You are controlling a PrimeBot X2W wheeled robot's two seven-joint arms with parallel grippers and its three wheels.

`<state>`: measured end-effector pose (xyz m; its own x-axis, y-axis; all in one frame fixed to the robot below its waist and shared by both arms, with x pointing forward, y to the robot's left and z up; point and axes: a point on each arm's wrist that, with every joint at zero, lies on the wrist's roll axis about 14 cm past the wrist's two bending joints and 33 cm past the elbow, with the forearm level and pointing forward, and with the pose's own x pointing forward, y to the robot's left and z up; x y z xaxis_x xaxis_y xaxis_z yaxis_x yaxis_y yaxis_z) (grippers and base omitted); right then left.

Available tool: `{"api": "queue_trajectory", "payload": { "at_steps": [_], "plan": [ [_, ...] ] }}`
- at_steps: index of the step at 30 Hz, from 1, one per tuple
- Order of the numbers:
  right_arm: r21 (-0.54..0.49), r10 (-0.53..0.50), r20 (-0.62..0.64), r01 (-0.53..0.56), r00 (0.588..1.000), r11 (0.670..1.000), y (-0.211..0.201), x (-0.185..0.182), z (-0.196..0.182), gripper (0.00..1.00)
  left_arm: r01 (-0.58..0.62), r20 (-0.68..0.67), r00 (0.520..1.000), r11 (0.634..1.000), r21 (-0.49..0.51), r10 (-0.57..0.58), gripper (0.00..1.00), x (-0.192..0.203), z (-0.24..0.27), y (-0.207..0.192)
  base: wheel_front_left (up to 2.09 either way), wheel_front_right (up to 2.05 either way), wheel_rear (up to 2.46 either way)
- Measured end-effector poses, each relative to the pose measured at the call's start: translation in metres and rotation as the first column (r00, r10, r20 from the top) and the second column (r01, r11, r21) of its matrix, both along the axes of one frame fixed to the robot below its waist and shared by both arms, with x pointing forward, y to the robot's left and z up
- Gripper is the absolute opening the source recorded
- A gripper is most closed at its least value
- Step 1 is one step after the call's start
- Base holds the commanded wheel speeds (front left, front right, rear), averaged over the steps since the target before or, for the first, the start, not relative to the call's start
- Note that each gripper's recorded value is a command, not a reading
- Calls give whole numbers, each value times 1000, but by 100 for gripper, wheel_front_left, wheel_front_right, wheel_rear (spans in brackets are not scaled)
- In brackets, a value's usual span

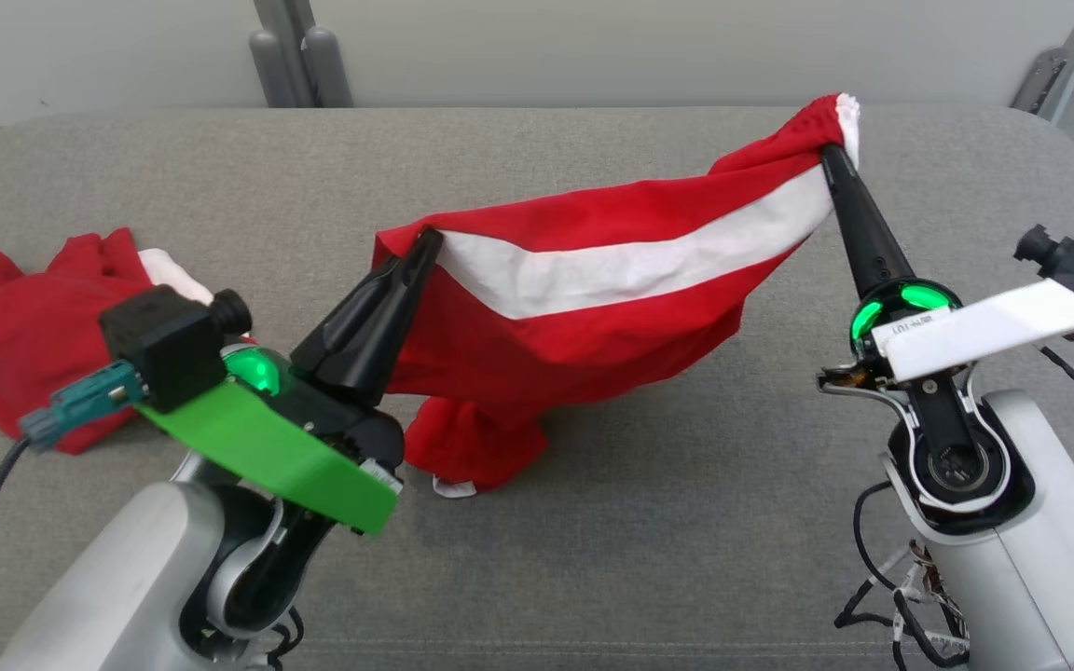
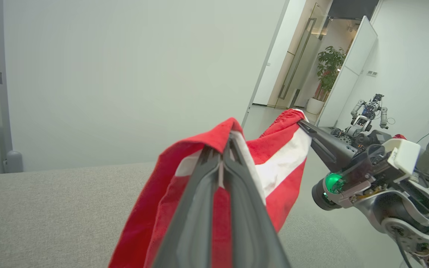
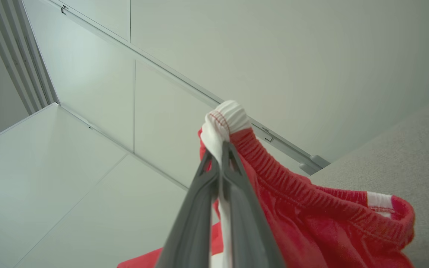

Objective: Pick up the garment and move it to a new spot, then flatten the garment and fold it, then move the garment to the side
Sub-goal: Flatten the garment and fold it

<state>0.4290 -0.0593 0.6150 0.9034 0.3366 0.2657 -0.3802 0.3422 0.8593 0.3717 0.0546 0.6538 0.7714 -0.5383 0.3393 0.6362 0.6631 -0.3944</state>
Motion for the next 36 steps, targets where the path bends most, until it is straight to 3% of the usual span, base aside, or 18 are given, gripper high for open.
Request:
{"api": "queue_trajectory", "payload": {
  "at_steps": [4, 11, 16, 19, 22, 26, 31, 36],
  "plan": [
    [125, -46, 102, 33, 994, 992, -19, -26, 38, 0, 38, 79, 996, 999, -22, -36, 0, -22, 29, -3, 0, 0, 0],
    [191, -67, 212, 26, 975, 981, -32, -67, 79, 0, 50, 234, 972, 997, -60, -35, 0, -50, 85, 9, 0, 0, 0],
    [195, -69, 99, 49, 993, 980, -36, -64, 58, 0, 51, 230, 972, 998, -41, -40, 0, -44, 90, 16, 0, 0, 0],
    [168, -26, -29, 30, 999, 985, -28, -51, 23, 0, 61, 109, 992, 998, -24, -58, 0, -23, 67, 17, 0, 0, 0],
    [108, 38, -160, -21, 986, 994, -14, -38, -20, 0, 24, -48, 999, 997, 74, -21, 0, 10, 22, 27, 0, 0, 0],
    [-22, 45, -199, -50, 979, 998, -9, -1, -45, 0, 22, -197, 980, 989, 143, 6, 0, 50, -16, 36, 0, 0, 0],
    [-54, -46, -159, 37, 986, 998, -16, 74, -36, 0, -50, -194, 977, 977, 207, 91, 0, 105, -17, 54, 0, 0, 0],
    [-41, -152, -84, 149, 985, 988, -27, 136, -11, 0, -87, -97, 990, 985, 148, 102, 0, 145, 15, 47, 0, 0, 0]
  ]
}}
